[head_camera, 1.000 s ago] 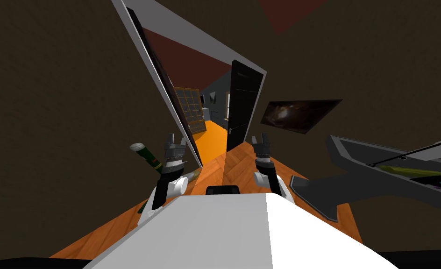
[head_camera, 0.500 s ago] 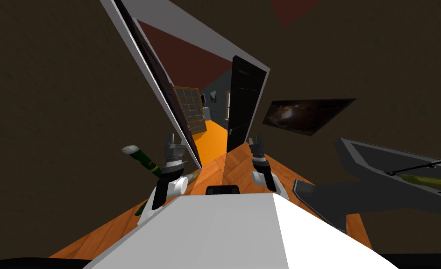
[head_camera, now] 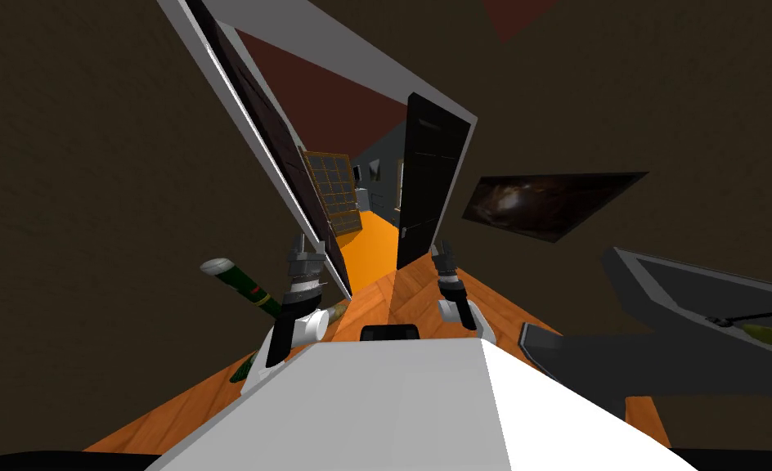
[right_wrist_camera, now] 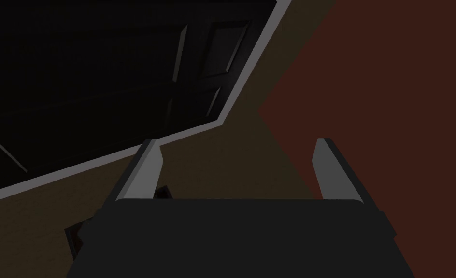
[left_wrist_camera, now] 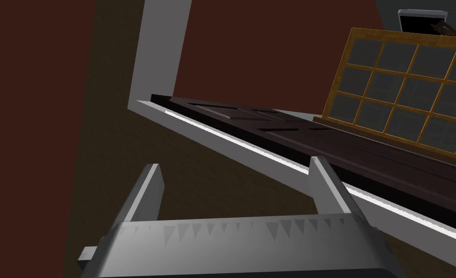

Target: Push the door open

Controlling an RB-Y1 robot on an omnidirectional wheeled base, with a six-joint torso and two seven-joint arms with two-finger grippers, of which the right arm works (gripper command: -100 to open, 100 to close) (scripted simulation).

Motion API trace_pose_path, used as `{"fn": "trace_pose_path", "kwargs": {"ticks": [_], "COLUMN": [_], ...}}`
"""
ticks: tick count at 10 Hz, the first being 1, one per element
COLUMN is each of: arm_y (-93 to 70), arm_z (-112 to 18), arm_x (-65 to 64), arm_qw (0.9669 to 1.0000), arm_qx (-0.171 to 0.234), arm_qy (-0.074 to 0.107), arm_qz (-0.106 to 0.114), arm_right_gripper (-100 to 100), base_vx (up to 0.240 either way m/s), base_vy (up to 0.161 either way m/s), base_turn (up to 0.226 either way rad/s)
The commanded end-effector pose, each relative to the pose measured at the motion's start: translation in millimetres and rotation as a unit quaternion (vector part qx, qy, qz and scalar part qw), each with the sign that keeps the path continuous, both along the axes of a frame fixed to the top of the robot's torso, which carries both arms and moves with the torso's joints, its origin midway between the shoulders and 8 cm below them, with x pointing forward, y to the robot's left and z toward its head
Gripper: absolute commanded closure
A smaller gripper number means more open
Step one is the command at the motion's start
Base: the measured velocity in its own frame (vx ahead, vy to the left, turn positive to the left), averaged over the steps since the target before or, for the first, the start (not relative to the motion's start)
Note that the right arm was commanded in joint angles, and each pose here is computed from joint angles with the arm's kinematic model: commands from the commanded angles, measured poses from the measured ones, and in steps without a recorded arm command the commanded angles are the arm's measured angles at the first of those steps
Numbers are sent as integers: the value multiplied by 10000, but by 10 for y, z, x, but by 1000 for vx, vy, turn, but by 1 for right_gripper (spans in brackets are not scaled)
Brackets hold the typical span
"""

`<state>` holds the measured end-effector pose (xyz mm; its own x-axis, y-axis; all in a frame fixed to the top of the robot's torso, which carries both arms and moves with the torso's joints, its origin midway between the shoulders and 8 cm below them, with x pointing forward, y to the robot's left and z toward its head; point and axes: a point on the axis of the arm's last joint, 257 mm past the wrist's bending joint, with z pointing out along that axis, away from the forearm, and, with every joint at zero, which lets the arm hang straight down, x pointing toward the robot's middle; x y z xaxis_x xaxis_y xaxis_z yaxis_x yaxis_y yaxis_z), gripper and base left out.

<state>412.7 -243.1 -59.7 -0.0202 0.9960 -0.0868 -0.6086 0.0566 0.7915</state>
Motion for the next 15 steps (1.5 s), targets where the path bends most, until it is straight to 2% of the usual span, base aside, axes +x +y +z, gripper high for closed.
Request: {"fn": "trace_pose_path", "kwargs": {"ticks": [1,7,12,13,15], "arm_y": [30,105,174,174,203], "arm_z": [-99,-553,-945,-945,-1102], "arm_x": [54,284,451,451,510], "arm_qw": [9999,9985,9958,9958,9943], "arm_qx": [-19,-82,-127,-127,-142], "arm_qy": [102,503,851,851,992], "arm_qz": [41,185,304,304,352], "arm_right_gripper": [-100,-100,-100,-100,-100], "base_vx": [103,92,97,68,60], "base_vy": [-57,-62,-73,-51,-43], "base_turn": [50,40,45,13,33]}}
